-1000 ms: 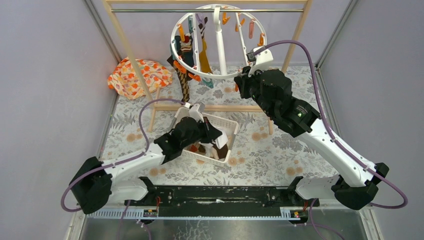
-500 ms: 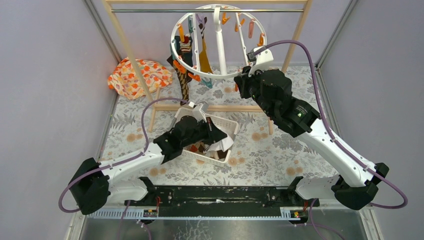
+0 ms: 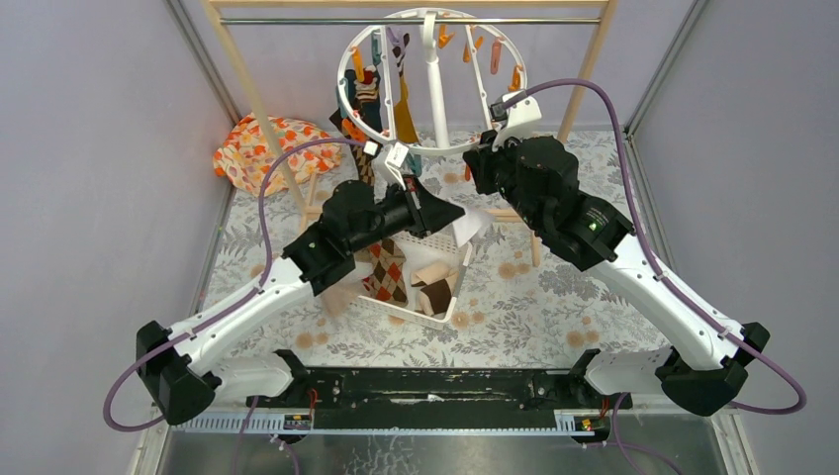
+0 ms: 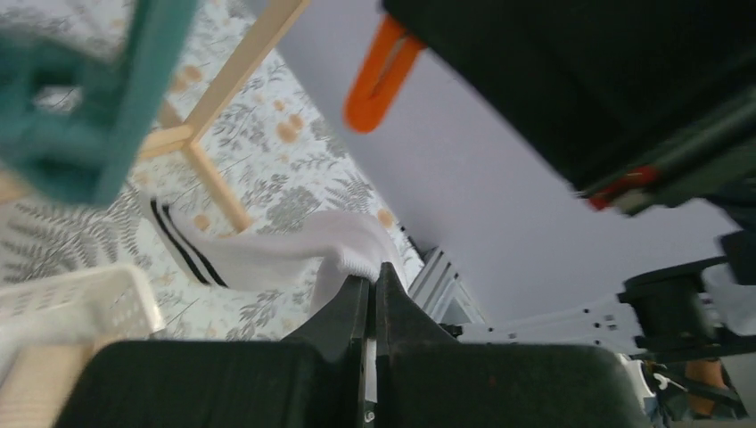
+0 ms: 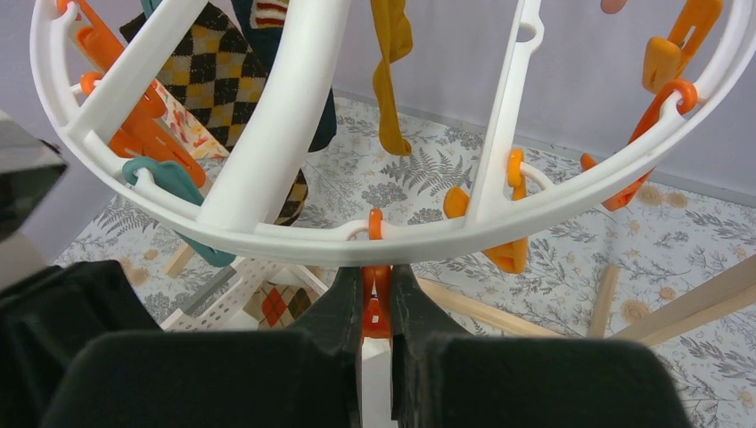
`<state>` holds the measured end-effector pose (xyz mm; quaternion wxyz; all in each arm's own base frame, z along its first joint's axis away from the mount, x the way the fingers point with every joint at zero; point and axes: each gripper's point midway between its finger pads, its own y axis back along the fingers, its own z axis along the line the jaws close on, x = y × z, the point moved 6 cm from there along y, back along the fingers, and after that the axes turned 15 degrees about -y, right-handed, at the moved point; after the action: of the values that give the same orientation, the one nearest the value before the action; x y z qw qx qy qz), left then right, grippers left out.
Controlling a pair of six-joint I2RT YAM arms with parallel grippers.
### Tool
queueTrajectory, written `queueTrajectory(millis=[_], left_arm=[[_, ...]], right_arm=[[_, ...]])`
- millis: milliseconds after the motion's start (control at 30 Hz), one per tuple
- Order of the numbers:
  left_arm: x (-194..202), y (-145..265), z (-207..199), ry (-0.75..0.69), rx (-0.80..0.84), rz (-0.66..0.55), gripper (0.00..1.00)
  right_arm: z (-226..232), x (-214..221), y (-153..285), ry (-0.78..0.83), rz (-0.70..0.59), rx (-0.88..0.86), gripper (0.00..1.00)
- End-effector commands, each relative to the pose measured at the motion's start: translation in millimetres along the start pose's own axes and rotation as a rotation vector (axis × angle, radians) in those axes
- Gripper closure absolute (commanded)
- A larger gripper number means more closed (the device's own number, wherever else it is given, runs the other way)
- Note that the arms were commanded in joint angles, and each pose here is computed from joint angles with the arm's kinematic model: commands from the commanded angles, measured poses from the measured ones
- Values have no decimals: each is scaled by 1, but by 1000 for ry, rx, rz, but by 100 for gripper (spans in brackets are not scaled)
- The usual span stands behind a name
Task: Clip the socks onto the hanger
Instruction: Pick up the sock from the bin, then place the sock in the bin.
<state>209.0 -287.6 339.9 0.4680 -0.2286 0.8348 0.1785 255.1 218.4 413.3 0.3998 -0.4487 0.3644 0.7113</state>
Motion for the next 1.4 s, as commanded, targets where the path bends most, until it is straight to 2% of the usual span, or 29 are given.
queueTrajectory(millis=[0,200,367,567,733,967,1367], left_arm=[[-11,0,-22,8,157,24,100],[1,-20,-35,71,321,85,100],[12,-38,-51,107,537,155,100],[41,-35,-49,180,693,230,100],[67,-29,-27,157,547,245,100],[84,-14,0,67,338,281,100],[121,16,75,106,102,331,100]], right_arm=[[2,-16,0,-44,-60,-15,100],[1,-17,3,-46,-62,-18,100],[-3,-15,5,-45,-61,-5,100],[-10,-18,11,-33,-77,13,100],[-13,-18,13,-29,-76,11,100],[-9,-14,7,-38,-63,-8,100],[-7,-9,2,-44,-41,-13,100]])
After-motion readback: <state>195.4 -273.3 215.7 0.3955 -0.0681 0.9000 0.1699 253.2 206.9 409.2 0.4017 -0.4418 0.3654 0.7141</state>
